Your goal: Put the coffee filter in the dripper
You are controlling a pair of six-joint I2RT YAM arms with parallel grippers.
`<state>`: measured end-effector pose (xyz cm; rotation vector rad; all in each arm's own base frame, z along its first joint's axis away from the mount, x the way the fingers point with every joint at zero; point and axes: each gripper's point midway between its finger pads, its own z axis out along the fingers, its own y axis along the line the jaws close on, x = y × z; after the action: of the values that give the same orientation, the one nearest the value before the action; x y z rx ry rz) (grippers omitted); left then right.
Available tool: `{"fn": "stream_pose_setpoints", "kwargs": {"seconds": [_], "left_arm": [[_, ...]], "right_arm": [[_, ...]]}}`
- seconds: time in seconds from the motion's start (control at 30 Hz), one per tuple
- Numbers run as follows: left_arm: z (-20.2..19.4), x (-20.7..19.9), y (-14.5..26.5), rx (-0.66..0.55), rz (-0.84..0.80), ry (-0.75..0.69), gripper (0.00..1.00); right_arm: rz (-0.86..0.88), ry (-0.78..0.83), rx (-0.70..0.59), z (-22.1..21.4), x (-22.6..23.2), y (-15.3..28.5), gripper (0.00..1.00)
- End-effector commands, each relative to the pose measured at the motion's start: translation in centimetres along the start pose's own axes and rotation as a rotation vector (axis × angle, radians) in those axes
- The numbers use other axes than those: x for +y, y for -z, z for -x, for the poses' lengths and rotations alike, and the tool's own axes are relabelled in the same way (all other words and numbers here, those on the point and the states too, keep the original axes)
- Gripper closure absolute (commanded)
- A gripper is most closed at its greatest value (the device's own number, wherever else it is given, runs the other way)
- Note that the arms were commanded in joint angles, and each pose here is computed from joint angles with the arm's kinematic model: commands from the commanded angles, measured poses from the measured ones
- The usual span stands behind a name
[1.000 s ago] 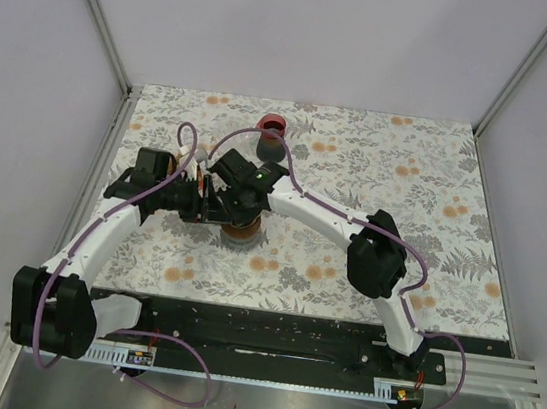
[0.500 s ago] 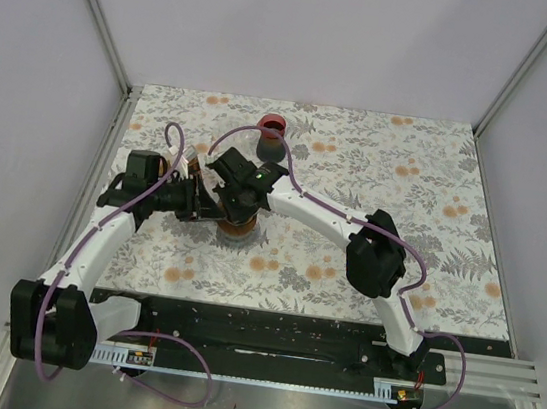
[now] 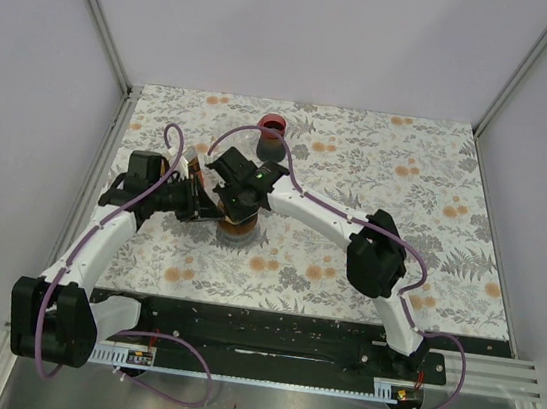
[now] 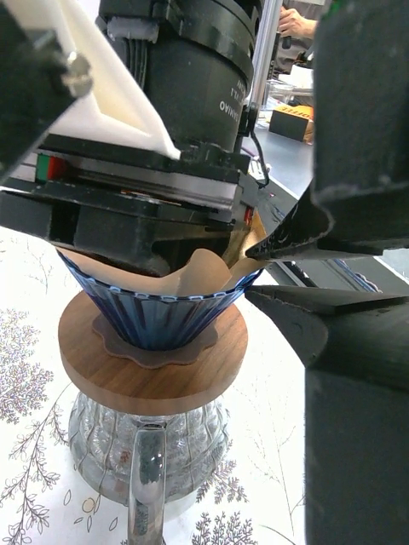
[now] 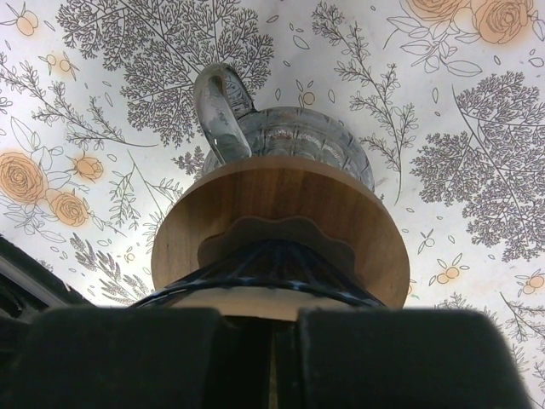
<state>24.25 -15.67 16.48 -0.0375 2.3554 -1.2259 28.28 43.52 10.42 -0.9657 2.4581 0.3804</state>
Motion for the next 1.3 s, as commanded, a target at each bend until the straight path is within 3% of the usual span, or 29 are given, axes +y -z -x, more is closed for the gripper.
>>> {"fn": "stream_pose_setpoints", "kwargs": {"seconds": [0.0, 0.23, 0.53, 1.0, 1.27], "left_arm": [[1.2, 1.1, 0.1, -0.036, 0.078, -0.039, 0.89], [1.2, 1.2, 0.1, -0.031, 0.085, -0.042, 0.89], [1.6, 0.8, 0.4, -0.040, 0.084, -0.060, 0.87], [3.1, -1.4, 1.2, -0.065, 0.040, -0.118, 0.60], [4.9, -2.7, 2.7, -0.105, 0.058, -0.202, 0.49]], "right_arm": [[0.025, 0.037, -0.116, 3.4, 0.3, 5.0, 0.98], [0.031, 0.057, -0.188, 5.6, 0.4, 8.4, 0.94], [0.027, 0.079, -0.198, 6.1, 0.2, 9.4, 0.89], [0.057, 0.098, -0.260, 7.1, 0.4, 13.1, 0.83], [0.130, 0.155, -0.341, 7.3, 1.3, 16.8, 0.69]]}}
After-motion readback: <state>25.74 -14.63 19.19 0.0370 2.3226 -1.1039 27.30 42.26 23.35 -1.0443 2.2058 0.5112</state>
